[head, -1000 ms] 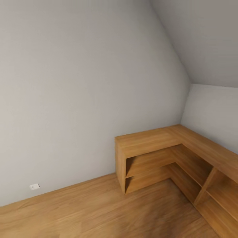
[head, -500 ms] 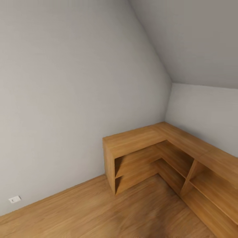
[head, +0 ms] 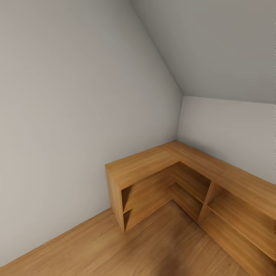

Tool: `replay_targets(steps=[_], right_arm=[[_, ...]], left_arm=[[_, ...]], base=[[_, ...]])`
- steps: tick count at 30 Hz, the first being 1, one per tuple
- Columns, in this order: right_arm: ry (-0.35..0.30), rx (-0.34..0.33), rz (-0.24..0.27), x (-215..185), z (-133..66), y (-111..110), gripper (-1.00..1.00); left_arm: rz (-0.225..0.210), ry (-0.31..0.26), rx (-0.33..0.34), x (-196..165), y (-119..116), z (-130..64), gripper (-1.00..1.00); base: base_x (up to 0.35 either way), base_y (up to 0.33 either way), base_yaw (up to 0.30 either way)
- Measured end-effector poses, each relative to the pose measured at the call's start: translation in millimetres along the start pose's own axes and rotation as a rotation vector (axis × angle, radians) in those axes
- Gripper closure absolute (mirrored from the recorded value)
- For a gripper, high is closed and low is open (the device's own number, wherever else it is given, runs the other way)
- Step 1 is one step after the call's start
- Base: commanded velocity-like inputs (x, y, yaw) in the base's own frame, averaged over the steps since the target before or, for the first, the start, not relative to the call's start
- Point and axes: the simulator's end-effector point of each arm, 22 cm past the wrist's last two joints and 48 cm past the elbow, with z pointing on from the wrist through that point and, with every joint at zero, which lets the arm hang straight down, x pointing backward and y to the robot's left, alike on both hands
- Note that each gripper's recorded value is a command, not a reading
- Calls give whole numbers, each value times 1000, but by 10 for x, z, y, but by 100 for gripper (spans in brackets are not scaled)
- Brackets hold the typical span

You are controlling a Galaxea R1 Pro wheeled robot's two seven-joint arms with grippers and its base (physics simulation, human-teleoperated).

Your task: In the bedroom, organize the workspace by keeping the computer under the desk, ensuring the monitor is on the desk, placing the keyboard on the desk next to the monitor, placing the mouse on the desk next to the keyboard, moving the folder from the swivel chair onto the desk next to the mouse, stacking the notebook on top of the folder with the pen on top of the notebook, and positioning the swivel chair next to the desk.

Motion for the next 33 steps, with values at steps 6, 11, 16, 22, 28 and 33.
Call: replay_targets(steps=[6, 11, 16, 22, 28, 33], right_arm=[[0, 0, 1, -1, -1, 5, -100], [0, -1, 4, -2, -1, 23, -100], [0, -2, 6, -6, -1, 38, -100], [0, -3, 7, -5, 0, 46, -100], [0, -3, 7, -6, 0, 50, -100], [-1, -4, 8, -10, 1, 56, -100]], left_arm=[[1, 1, 1, 3, -1, -1, -100], [0, 1, 0, 4, 0, -1, -100], [0, 1, -1, 4, 2, -1, -100], [1, 1, -2, 2, 11, 4, -100], [1, 0, -3, -1, 15, 5, -100], [1, 0, -3, -1, 14, 5, -100]], base=[[292, 185, -270], [298, 188, -270], [289, 154, -278], [116, 33, -294], [9, 3, -299], [16, 1, -300]])
